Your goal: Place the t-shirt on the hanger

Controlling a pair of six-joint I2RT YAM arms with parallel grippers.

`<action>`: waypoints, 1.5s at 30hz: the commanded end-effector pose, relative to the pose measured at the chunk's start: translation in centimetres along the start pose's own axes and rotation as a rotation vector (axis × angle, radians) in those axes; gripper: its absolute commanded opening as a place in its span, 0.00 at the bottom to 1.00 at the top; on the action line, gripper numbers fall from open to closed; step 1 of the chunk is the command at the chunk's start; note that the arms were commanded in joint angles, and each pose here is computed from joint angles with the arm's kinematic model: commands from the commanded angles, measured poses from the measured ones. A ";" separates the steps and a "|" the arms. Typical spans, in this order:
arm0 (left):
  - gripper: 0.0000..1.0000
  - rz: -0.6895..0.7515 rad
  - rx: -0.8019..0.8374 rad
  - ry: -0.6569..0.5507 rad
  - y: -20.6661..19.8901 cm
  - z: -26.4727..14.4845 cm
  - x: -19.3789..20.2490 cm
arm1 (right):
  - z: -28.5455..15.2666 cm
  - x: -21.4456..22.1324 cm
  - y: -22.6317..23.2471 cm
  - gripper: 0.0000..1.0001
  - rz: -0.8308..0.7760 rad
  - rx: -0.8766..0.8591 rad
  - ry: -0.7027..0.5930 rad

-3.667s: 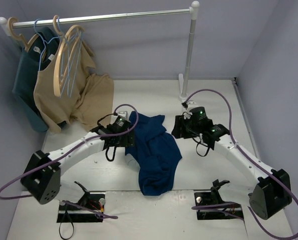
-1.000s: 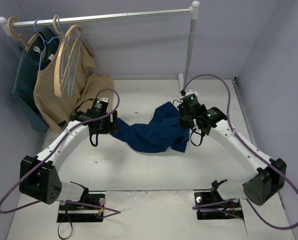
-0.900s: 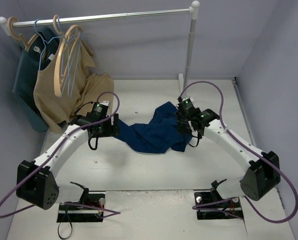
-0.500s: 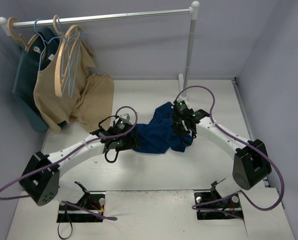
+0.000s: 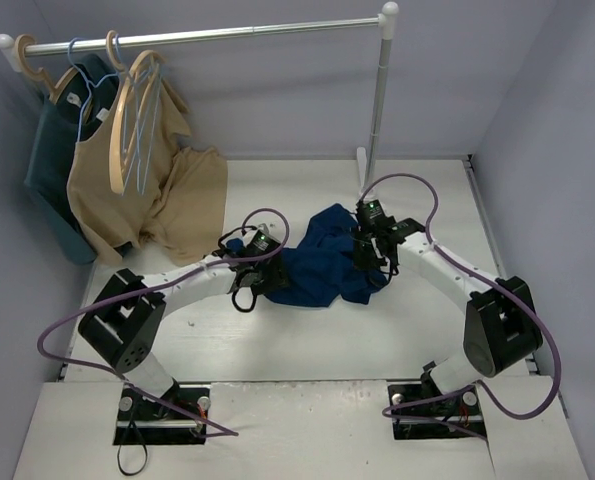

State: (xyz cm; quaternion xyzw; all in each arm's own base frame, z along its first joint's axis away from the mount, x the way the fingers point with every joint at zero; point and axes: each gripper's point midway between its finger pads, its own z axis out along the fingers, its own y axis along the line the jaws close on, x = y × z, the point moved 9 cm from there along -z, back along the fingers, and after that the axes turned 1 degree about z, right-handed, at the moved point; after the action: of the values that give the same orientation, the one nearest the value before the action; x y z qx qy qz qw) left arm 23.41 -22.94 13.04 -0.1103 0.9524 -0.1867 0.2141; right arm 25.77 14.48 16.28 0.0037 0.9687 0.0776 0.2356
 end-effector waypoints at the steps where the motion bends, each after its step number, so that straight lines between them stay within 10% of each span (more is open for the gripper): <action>1: 0.44 -0.046 0.054 -0.084 -1.7 -0.4 -1.9 | -0.6 -0.6 -0.2 0.00 0.010 -0.039 -0.041; 6: 0.00 -0.041 0.055 -0.098 -1.8 -0.8 -2.9 | -0.5 -0.9 -0.5 0.00 0.012 -0.034 -0.040; 16: 0.00 0.231 0.094 -0.504 -6.2 -17.9 -11.8 | -12.4 -10.0 -0.3 0.00 -0.104 0.083 -0.397; 29: 0.00 0.405 0.264 -1.034 -6.5 -38.1 -15.1 | -34.9 -17.2 2.0 0.00 -0.213 -0.221 -1.192; 45: 0.00 0.441 0.258 -0.621 -3.2 -32.1 -9.3 | -28.5 -9.7 2.2 0.00 -0.316 -0.465 -0.864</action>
State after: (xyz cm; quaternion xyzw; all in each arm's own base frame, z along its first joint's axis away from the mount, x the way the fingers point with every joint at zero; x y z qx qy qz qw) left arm 18.05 -12.84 46.55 0.0695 0.7889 -0.1971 0.5778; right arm 21.50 11.30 46.75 -0.1541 0.7398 0.2062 0.6216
